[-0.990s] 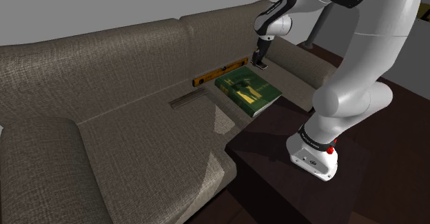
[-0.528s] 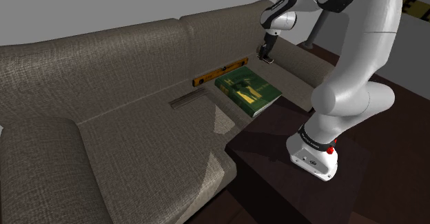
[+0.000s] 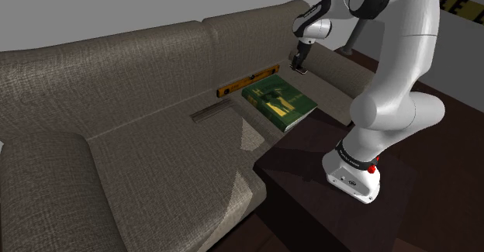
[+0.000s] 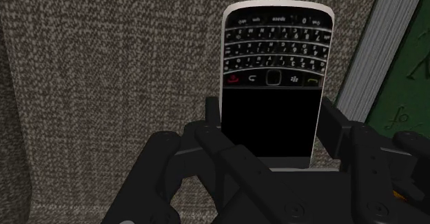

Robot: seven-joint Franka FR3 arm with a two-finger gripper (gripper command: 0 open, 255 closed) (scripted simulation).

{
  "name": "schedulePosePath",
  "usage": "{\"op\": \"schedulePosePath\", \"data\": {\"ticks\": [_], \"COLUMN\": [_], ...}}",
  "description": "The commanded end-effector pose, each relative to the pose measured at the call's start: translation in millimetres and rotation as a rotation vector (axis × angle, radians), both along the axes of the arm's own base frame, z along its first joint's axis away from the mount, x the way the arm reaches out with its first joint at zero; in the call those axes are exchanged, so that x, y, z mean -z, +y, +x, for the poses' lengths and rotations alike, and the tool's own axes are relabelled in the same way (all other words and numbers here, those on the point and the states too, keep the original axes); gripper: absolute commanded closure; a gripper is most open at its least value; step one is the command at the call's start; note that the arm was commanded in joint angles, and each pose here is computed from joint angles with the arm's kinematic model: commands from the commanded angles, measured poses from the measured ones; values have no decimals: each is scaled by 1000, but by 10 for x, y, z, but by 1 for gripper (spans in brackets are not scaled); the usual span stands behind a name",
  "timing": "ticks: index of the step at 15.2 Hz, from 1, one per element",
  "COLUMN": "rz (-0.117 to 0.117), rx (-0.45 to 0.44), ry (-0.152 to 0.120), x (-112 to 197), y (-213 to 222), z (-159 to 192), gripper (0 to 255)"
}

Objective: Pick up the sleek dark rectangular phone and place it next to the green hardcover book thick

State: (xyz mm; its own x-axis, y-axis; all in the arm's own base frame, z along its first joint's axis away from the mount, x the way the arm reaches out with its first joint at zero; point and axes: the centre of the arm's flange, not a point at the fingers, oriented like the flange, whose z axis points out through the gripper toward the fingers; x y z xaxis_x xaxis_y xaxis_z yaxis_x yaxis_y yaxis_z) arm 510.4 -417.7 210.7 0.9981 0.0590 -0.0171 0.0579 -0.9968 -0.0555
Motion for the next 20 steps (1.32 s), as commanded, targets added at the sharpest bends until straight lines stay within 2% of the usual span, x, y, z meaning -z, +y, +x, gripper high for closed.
{"op": "schedulePosePath", "data": {"ticks": [1, 14, 20], "rz": [0, 0, 0], "rx": [0, 0, 0], "ry": [0, 0, 0], "x": [105, 801, 801], "y": [5, 4, 4], "z": [1, 2, 2], "gripper": [255, 255, 255]}}
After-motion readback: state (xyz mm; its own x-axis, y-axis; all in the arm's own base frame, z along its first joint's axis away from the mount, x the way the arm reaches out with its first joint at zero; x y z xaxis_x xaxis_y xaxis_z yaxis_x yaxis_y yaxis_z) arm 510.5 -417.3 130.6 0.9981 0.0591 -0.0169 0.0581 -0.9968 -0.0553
